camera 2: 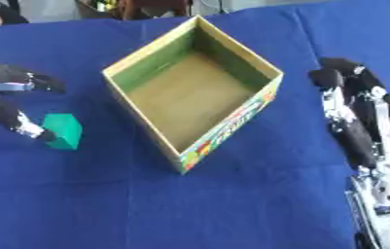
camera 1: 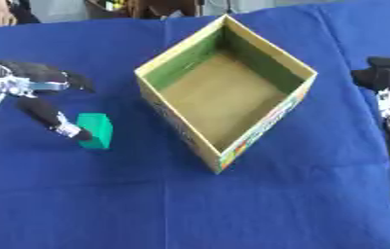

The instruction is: Pick up objects on the table and place them in the box.

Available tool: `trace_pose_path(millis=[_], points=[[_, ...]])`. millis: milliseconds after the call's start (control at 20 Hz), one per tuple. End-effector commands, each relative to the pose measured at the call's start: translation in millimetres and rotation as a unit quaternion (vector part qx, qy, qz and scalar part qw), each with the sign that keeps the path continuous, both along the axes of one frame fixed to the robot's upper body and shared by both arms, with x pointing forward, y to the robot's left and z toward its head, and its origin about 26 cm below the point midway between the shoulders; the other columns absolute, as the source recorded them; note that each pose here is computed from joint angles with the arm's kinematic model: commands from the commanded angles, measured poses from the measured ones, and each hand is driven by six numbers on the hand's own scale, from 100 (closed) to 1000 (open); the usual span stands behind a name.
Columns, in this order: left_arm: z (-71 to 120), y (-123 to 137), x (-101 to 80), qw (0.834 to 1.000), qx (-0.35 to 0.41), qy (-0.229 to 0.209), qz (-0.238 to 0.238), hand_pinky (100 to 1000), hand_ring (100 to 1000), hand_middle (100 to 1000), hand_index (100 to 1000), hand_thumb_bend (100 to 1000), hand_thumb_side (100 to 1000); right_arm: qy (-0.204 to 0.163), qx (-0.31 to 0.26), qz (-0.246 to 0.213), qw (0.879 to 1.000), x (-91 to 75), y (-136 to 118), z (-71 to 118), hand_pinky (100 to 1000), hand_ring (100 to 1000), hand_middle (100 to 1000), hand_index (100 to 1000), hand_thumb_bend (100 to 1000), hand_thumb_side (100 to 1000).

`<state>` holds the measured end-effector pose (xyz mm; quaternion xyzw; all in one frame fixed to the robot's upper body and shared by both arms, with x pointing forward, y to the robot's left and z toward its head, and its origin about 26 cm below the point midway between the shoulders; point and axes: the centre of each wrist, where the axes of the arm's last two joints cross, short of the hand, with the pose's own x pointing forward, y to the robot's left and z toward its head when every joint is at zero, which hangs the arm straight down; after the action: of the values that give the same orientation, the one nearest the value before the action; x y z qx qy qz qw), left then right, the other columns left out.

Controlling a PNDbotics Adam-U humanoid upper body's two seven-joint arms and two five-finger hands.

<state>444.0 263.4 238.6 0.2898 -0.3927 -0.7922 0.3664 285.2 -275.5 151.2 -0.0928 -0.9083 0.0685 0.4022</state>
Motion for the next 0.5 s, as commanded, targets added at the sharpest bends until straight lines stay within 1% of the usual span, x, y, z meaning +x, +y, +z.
trace_pose_path(millis=[50, 300, 400, 500], points=[[13.9, 1.7, 1.6, 0.999, 0.042, -0.001, -0.018, 898, 957, 996, 1000, 753, 794, -0.008, -0.002, 0.005, 1.000, -2.2, 0.6, 5.6, 774, 723, 577, 746, 100, 561], [13.3, -3.6, 4.6, 0.999, 0.040, 0.001, -0.025, 880, 946, 971, 1000, 746, 792, -0.006, -0.001, 0.007, 1.000, -2.1, 1.5, 5.7, 775, 723, 577, 745, 100, 559], [10.7, -5.2, 7.9, 0.999, 0.048, 0.003, -0.021, 877, 929, 919, 1000, 740, 791, -0.006, 0.000, 0.007, 1.000, -1.9, 1.6, 5.9, 774, 722, 576, 744, 100, 557], [8.5, -6.9, 11.5, 0.998, 0.057, 0.005, -0.015, 875, 925, 905, 1000, 736, 796, -0.007, 0.001, 0.008, 1.000, -1.9, 1.6, 6.0, 775, 723, 576, 743, 100, 557]])
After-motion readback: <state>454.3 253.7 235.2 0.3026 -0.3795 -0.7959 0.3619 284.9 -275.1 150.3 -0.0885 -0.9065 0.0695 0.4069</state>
